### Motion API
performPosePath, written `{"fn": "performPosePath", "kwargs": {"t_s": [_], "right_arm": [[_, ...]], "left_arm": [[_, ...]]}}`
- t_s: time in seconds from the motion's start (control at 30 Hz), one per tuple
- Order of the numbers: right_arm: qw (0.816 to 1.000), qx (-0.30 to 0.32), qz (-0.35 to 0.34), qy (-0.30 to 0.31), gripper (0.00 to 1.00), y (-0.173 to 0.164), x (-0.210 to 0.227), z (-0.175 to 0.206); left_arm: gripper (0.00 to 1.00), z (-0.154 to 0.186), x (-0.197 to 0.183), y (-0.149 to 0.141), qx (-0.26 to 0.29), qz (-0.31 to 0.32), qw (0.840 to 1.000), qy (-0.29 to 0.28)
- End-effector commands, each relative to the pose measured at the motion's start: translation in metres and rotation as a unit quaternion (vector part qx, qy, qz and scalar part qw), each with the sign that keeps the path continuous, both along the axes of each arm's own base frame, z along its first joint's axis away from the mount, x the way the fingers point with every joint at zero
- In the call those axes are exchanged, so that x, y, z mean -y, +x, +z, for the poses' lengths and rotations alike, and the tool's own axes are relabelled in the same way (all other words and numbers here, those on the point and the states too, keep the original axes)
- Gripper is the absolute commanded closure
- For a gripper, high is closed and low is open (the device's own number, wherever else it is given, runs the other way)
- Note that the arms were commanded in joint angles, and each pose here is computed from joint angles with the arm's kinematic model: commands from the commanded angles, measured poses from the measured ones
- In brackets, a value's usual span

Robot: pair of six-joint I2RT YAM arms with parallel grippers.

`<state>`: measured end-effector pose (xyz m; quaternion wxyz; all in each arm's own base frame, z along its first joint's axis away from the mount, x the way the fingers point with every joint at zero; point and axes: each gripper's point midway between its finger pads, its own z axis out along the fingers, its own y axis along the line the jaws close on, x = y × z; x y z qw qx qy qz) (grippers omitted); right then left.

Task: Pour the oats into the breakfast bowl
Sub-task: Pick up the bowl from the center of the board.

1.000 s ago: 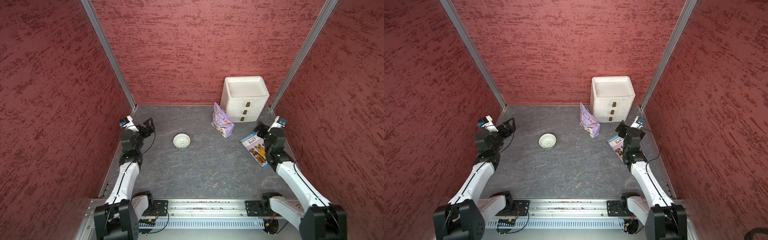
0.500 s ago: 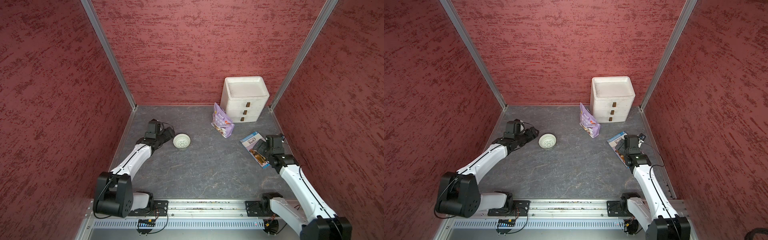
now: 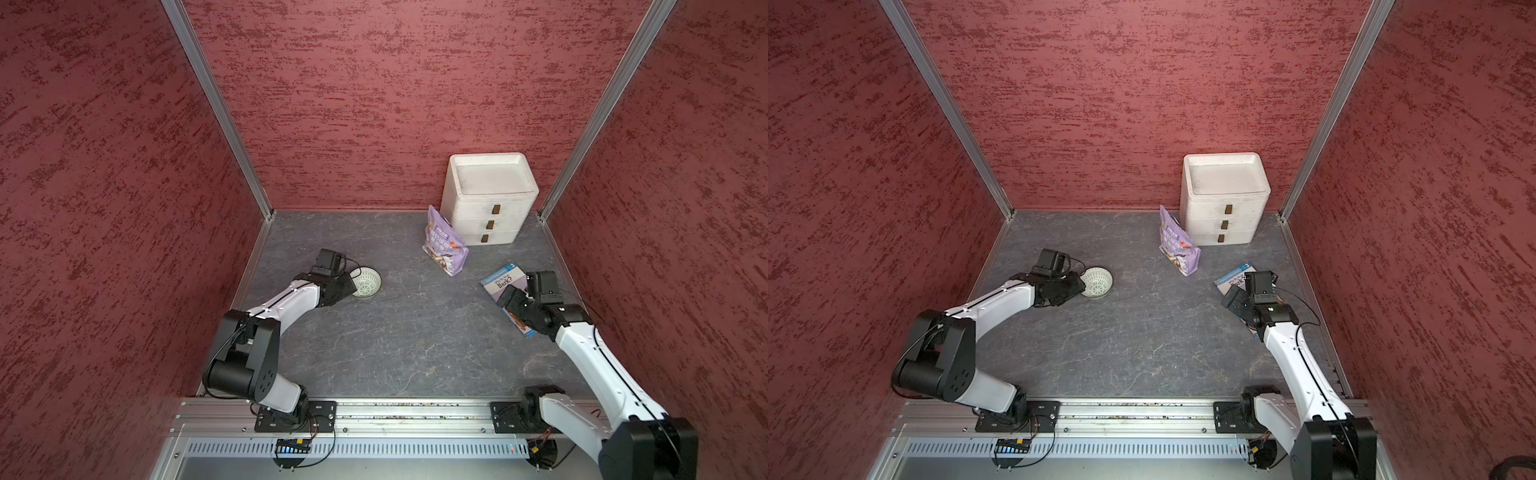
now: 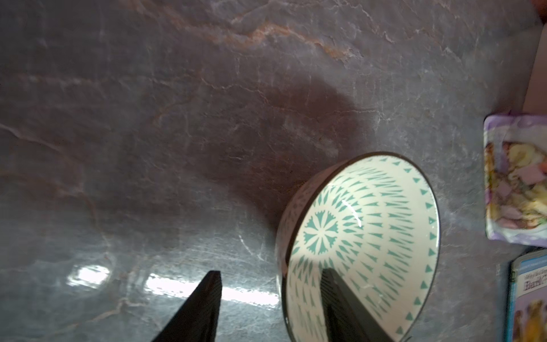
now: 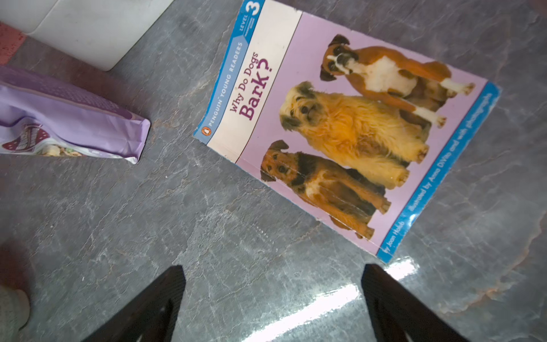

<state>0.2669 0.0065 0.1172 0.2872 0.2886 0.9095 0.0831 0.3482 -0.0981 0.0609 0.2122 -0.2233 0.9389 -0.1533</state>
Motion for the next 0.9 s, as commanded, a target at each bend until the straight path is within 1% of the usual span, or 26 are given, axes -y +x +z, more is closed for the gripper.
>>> {"fn": "performPosePath", "kwargs": {"t_s": [0.0,0.03,0.1,0.2,0.33,0.47,0.6,0.7,0.77,0.87], "right_arm": [[1.0,0.012,0.017,0.013,0.02,-0.006,-0.007,0.006],[1.0,0.011,0.015,0.011,0.01,-0.009,-0.006,0.007],[1.0,0.011,0.013,0.009,0.01,-0.013,-0.005,0.011],[1.0,0.008,0.014,0.013,0.01,-0.017,-0.006,0.014],[1.0,0.004,0.017,0.018,0.01,-0.023,-0.007,0.017],[1.0,0.004,0.018,0.015,0.01,-0.026,-0.007,0.019],[1.0,0.006,0.023,0.018,0.02,-0.023,-0.009,0.023],[0.999,0.012,0.032,0.022,0.02,-0.02,-0.012,0.03],[0.999,0.019,0.037,0.022,0.01,-0.018,-0.013,0.036],[0.999,0.026,0.04,0.021,0.01,-0.018,-0.013,0.045]], "left_arm": [[0.5,0.0,0.003,0.007,0.0,-0.002,1.0,-0.001],[0.51,-0.002,0.003,0.007,-0.003,-0.002,1.0,0.002],[0.61,-0.003,0.004,0.007,-0.003,-0.006,1.0,0.007],[0.74,-0.002,0.004,0.006,-0.003,-0.01,1.0,0.015],[1.0,0.0,0.01,0.0,-0.015,-0.023,1.0,0.016],[1.0,0.008,0.025,-0.016,-0.026,-0.061,0.997,0.028],[1.0,0.029,0.044,-0.049,-0.036,-0.095,0.994,0.042],[1.0,0.04,0.07,-0.08,-0.026,-0.128,0.991,0.022],[1.0,0.036,0.083,-0.104,-0.037,-0.142,0.989,0.018],[1.0,0.024,0.093,-0.134,-0.055,-0.151,0.987,0.02]]}}
